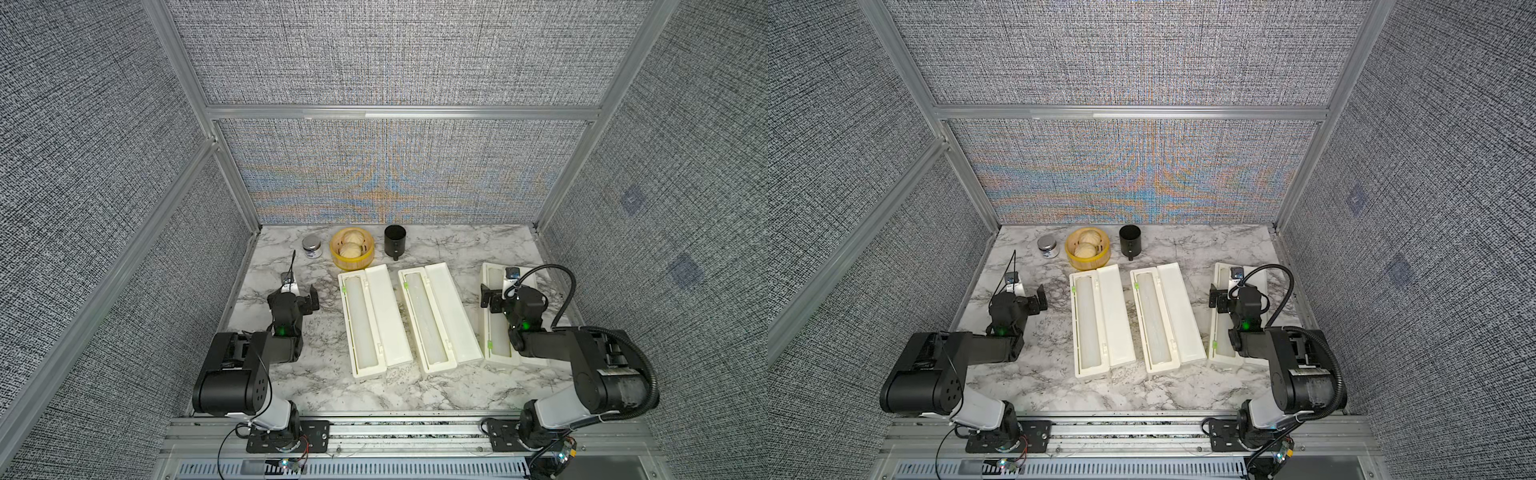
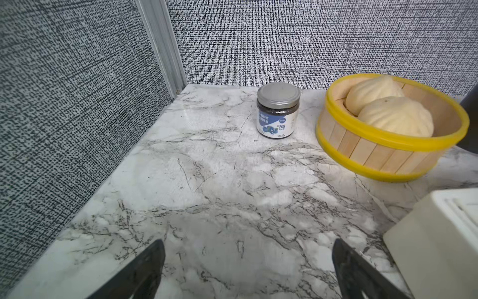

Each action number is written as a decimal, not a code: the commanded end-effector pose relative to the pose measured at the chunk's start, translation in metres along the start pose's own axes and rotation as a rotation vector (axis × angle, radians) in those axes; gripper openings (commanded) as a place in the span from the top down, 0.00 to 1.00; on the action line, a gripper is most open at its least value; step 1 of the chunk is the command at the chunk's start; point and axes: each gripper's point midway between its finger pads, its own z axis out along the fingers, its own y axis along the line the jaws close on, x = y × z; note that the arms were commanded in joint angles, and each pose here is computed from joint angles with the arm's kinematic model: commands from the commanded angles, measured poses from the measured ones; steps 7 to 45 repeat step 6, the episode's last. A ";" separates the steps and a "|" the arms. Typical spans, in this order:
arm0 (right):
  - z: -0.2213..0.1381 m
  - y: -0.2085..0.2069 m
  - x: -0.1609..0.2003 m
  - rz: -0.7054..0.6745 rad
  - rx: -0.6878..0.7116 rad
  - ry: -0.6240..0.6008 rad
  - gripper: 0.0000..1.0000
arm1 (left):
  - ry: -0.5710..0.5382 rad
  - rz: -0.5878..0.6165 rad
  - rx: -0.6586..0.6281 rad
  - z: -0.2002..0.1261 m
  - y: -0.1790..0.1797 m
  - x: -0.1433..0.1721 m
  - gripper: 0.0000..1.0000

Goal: Put plastic wrap rolls into dispensers
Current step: Reset both arms

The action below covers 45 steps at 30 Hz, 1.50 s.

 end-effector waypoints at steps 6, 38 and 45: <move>-0.001 0.002 0.015 0.008 -0.004 0.058 0.01 | -0.029 0.011 0.004 0.000 -0.001 -0.007 0.01; -0.001 0.002 0.015 0.008 -0.004 0.058 0.01 | -0.029 0.011 0.004 0.000 -0.001 -0.007 0.01; -0.001 0.002 0.015 0.008 -0.004 0.058 0.01 | -0.029 0.011 0.004 0.000 -0.001 -0.007 0.01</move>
